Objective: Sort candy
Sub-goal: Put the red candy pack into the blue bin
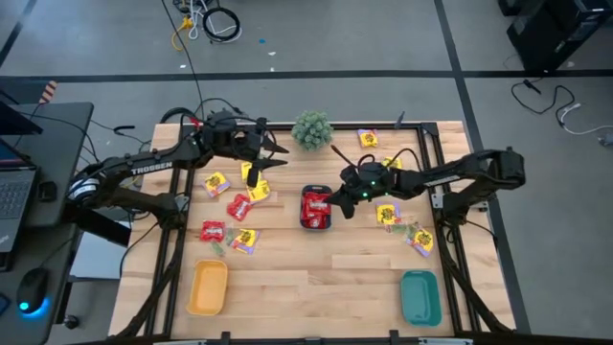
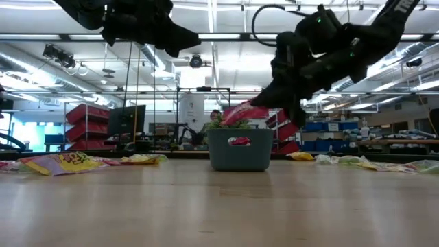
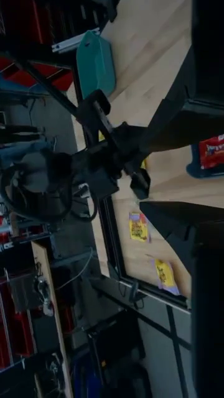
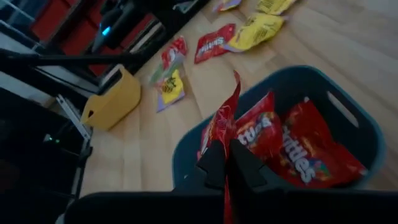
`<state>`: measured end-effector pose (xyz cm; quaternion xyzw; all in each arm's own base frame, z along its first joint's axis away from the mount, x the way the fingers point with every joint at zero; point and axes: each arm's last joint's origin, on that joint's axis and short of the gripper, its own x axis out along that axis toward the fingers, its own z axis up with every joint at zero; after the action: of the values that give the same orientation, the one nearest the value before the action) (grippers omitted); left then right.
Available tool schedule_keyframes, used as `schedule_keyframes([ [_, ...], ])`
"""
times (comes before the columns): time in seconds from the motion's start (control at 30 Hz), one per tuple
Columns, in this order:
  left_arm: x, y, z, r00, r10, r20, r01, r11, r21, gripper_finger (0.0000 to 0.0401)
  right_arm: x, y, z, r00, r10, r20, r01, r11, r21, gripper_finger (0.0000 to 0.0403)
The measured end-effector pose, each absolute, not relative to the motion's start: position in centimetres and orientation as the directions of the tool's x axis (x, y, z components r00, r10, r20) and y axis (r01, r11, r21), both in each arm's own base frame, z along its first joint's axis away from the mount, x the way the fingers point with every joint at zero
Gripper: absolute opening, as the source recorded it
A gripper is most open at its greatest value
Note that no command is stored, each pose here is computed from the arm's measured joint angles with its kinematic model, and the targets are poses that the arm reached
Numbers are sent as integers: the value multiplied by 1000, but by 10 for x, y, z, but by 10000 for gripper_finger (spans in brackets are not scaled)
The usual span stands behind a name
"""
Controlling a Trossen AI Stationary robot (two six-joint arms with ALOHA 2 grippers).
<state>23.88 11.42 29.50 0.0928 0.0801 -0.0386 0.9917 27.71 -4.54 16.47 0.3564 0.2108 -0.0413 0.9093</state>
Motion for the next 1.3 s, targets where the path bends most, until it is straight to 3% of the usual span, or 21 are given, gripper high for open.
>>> schedule_keyframes([
  [0.33, 239, 114, 293, 982, -56, -179, 88, 981, 172, 143, 282, -51, 139, 866, 31, -498, 326, 722, 610, 12],
  [0.73, 236, 113, 293, 979, -43, -201, 76, 984, 162, 143, 281, -52, 155, 884, -17, -466, 325, 739, 590, 161],
  [0.83, 235, 113, 293, 978, -40, -205, 74, 984, 161, 143, 280, -50, 160, 890, -19, -455, 305, 766, 565, 177],
  [0.97, 234, 113, 292, 974, -42, -222, 81, 982, 171, 143, 282, -43, 167, 884, -31, -467, 294, 814, 501, 140],
  [1.17, 234, 112, 288, 967, -45, -252, 86, 984, 154, 142, 301, -30, 175, 836, -63, -545, 284, 899, 332, 18],
  [1.3, 232, 111, 291, 970, -42, -239, 84, 982, 169, 137, 316, -24, 173, 835, -45, -549, 231, 933, 275, 12],
])
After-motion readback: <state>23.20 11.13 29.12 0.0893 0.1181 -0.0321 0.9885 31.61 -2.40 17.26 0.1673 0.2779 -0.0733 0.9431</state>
